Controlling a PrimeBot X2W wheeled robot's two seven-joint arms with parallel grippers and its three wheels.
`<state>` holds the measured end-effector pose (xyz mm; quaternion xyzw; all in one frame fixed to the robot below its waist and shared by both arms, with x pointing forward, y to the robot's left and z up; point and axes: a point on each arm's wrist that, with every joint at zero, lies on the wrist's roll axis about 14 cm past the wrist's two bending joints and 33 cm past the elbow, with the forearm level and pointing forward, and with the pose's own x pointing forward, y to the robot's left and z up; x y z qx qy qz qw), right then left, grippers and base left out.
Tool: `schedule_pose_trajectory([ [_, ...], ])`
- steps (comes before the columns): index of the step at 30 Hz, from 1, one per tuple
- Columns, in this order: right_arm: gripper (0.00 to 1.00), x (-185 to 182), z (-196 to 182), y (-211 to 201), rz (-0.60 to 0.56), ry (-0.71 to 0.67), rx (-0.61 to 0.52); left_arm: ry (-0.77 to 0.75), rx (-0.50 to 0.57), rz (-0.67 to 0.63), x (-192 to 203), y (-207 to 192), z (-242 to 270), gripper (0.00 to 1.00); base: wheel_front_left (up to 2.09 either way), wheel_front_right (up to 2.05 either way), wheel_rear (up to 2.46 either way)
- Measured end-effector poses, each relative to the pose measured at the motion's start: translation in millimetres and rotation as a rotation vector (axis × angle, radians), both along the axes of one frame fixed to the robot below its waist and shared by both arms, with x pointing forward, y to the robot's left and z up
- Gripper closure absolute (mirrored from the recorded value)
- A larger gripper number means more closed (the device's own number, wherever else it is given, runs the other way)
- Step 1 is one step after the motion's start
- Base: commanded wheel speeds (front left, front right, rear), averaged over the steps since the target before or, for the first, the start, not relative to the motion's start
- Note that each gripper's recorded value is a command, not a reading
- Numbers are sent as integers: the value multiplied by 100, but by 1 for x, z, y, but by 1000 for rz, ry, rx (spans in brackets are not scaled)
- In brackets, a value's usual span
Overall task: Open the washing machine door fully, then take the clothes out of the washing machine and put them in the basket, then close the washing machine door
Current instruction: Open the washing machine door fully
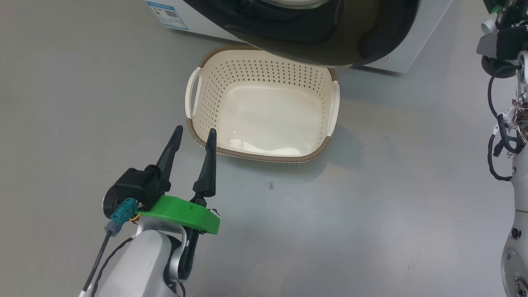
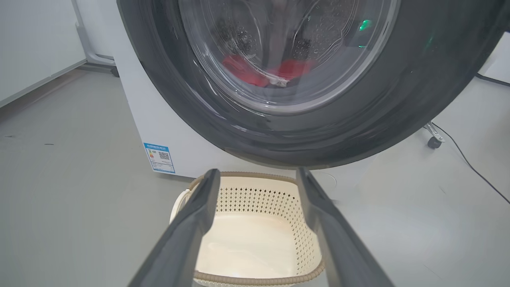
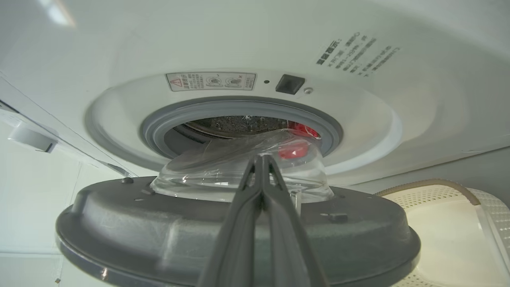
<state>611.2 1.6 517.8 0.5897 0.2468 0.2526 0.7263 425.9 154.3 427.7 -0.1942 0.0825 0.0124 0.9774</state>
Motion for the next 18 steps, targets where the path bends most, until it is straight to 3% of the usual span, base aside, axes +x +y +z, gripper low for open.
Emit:
schedule_pose_trajectory([
  [7,100,0,-6,21,81,84,90,5,12,22,-2,7,0,0,0,0,0],
  [18,100,-7,-11,38,182,147,122,8,18,36,-4,10,1,0,0,0,0],
])
